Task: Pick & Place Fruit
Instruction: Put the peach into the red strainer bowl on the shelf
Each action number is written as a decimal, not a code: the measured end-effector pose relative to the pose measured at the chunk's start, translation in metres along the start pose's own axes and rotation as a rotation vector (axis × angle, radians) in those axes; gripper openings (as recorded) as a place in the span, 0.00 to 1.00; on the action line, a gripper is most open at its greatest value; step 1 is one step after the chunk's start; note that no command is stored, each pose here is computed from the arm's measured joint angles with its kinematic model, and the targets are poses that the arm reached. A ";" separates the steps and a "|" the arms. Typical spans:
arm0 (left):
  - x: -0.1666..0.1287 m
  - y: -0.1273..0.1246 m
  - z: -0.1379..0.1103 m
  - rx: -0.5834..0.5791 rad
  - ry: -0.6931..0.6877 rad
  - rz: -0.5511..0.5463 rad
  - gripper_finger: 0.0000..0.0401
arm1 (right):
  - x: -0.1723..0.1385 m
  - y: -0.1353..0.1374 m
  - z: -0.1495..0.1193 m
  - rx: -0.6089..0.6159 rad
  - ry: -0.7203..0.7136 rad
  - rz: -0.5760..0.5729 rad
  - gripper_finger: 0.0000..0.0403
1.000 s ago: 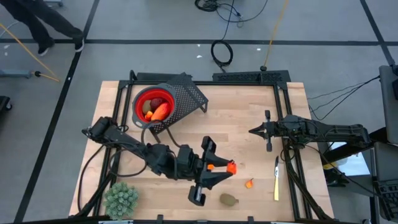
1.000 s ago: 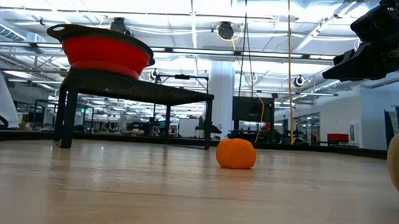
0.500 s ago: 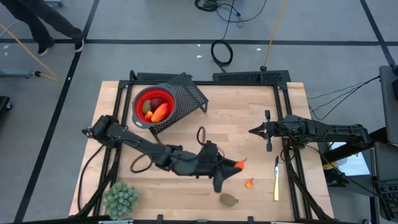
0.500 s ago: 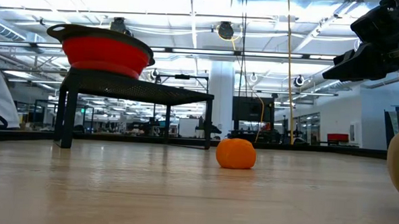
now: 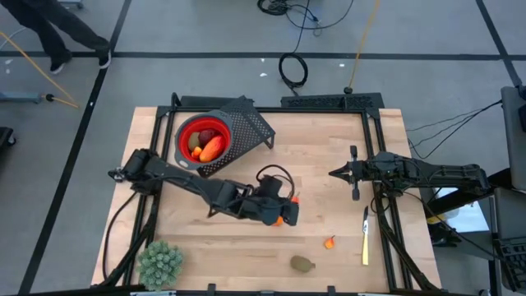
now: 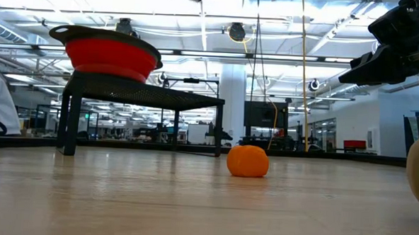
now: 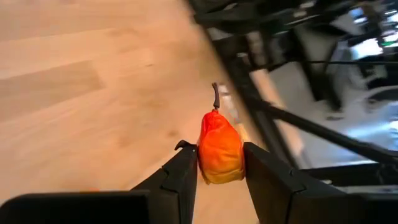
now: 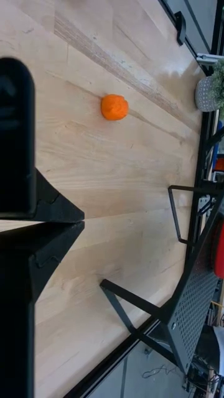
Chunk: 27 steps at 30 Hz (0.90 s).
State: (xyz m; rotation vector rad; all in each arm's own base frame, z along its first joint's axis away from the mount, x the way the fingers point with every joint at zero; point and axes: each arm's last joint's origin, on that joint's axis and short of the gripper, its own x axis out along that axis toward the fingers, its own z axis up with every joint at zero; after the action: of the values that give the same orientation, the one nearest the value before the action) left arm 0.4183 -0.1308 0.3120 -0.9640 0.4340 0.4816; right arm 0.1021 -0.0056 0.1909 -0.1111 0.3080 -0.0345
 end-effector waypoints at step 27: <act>-0.107 0.060 0.086 0.084 -0.158 0.516 0.31 | 0.000 0.000 -0.001 0.000 0.006 -0.001 0.00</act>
State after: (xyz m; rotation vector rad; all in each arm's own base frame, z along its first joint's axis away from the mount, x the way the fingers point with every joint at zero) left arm 0.3085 -0.0494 0.3737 -0.7206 0.5562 0.9919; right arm 0.1020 -0.0056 0.1904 -0.1109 0.3141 -0.0356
